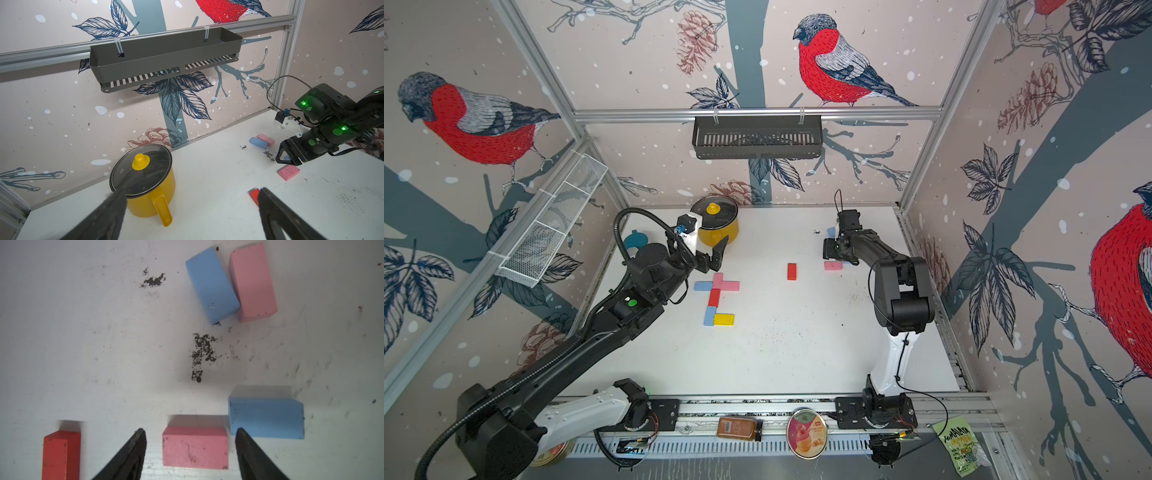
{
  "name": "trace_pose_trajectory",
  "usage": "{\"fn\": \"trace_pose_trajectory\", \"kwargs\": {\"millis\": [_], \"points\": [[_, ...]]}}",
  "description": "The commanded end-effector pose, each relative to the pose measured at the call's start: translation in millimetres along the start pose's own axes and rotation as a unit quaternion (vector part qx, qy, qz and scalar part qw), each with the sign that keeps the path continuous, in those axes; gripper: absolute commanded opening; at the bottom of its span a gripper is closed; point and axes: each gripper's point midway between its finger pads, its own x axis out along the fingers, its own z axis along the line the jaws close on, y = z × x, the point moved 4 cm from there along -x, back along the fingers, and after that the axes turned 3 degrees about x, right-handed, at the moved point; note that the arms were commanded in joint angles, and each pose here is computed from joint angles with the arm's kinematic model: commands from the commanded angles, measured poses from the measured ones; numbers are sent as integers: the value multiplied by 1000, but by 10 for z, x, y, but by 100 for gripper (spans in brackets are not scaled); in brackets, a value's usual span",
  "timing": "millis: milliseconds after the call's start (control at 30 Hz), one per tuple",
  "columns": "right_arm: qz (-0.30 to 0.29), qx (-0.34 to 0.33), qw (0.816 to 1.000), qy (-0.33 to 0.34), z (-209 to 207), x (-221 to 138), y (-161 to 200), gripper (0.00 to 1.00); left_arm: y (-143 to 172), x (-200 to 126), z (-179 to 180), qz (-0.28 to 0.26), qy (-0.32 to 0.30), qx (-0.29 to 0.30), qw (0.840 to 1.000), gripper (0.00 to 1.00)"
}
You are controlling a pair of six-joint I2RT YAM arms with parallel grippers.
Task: Assemble the letter t with building blocks
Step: Adjust the building block at the center of the board.
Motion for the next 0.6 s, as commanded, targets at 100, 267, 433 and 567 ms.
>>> {"fn": "trace_pose_trajectory", "kwargs": {"millis": [100,267,433,567], "points": [[13,4,997,81,-93,145,-34,62,-83,13,-1,-14,2,-7,1000,98],[15,3,994,107,-110,246,-83,62,-70,26,1,-11,1,-7,1000,98],[22,-5,992,123,-111,317,-47,62,-68,34,7,-9,-1,-6,1000,98],[30,-8,992,125,-118,345,30,63,-59,42,8,-6,-2,-7,1000,98]]}}
